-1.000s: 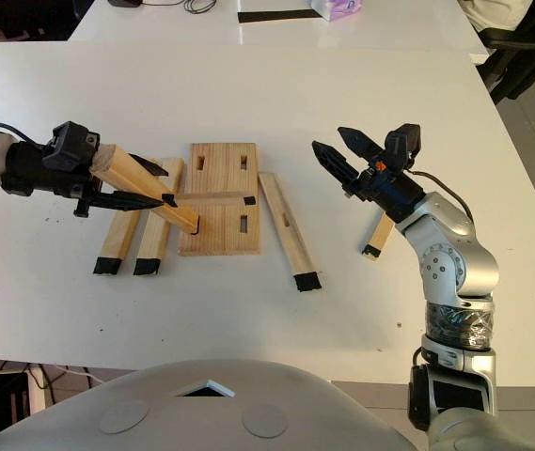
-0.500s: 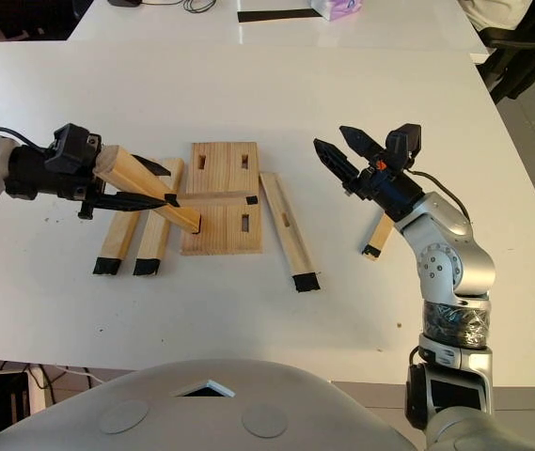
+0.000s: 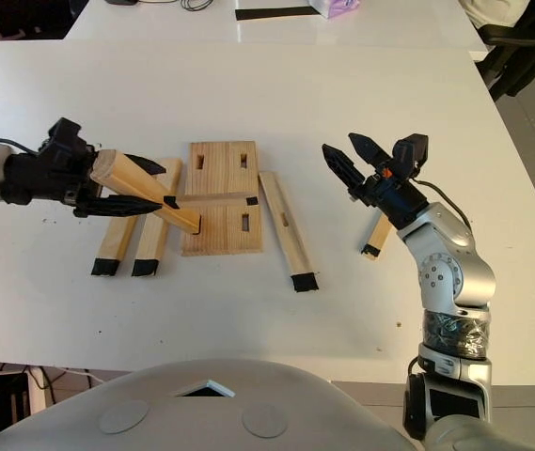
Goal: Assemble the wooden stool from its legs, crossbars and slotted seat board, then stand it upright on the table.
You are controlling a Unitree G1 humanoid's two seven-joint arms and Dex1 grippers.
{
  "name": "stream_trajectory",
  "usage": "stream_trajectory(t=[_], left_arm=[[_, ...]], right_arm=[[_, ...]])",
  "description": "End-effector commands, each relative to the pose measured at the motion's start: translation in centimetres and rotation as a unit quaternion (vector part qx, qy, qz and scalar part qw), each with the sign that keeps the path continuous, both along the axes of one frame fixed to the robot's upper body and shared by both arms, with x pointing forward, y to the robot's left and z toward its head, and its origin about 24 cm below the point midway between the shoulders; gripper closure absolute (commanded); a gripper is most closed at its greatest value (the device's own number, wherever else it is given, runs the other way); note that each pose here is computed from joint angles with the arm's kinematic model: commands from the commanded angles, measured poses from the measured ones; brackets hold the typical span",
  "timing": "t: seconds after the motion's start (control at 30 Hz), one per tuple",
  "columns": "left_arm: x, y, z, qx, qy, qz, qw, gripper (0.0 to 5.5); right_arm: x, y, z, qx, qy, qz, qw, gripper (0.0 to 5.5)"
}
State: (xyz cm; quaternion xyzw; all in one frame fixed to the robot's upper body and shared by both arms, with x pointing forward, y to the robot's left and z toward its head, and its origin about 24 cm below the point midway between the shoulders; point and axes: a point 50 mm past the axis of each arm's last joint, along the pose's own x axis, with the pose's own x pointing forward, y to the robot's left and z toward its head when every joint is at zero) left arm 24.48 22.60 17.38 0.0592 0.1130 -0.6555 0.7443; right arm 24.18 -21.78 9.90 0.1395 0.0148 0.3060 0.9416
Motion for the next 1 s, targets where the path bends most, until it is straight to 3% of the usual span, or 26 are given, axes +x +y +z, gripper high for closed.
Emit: stream_trajectory(t=[0.03, 0.3, 0.47, 0.63, 0.83, 1.0], left_arm=[[-1.0, 1.5, 0.7, 0.009, 0.004, 0.035, 0.999, 2.39], [-2.2, 3.1, -0.6, 0.019, 0.042, 0.088, 0.995, 2.39], [-2.7, 5.1, -2.9, 0.019, 0.061, 0.194, 0.979, 2.39], [-3.5, 5.2, -5.0, 0.004, 0.069, 0.259, 0.964, 2.39], [-3.3, 5.0, -7.9, 0.005, 0.034, 0.417, 0.908, 2.39], [-4.1, 4.0, -9.6, 0.016, 0.038, 0.483, 0.875, 2.39]], right_arm=[[-0.4, -0.2, 0.1, -0.002, -0.003, -0.007, 1.000, 1.91], [-0.8, -0.4, 0.1, -0.004, 0.001, -0.015, 1.000, 1.91], [-1.0, -0.4, 0.0, -0.004, 0.003, -0.017, 1.000, 1.91], [-1.1, -0.3, -0.1, -0.003, 0.005, -0.019, 1.000, 1.91], [-1.0, -0.3, -0.1, -0.002, 0.005, -0.025, 1.000, 1.91], [-1.4, -0.6, 0.0, 0.001, 0.008, -0.042, 0.999, 1.91]])
